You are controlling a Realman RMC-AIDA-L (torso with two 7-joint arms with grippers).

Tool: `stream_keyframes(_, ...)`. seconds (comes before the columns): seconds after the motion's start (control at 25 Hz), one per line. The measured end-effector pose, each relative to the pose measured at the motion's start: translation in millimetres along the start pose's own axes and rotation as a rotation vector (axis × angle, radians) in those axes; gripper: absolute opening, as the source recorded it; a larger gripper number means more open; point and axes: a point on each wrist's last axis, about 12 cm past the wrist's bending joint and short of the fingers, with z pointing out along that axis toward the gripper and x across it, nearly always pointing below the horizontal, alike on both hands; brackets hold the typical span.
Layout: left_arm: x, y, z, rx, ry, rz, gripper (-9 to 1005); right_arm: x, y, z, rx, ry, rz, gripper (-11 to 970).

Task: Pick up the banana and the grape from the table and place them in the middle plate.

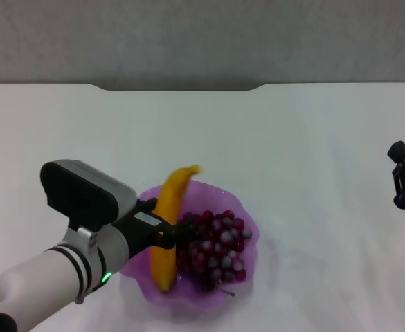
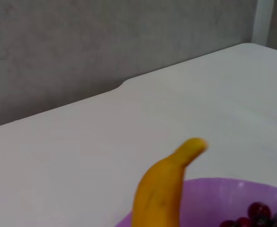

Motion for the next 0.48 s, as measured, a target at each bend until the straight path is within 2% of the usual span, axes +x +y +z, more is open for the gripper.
stream_keyframes(0.24,-1.3,5.0,-0.6,-0.019,-0.018,-0.013,782,0.5,0.0,0.1,0.001,0.004,0.0,0)
stream_keyframes(0.44,-11.3,9.8,-4.3,-0.049,-0.114,-0.017,893,0.9,-5.1,-4.2,0.041,0.003,0.005,0)
stream_keyframes(0.48,-14.3,12.6,-6.2,-0.065,-0.148,-0.019,878,0.6,-7.7,-6.5,0.059,-0.001,0.007,0)
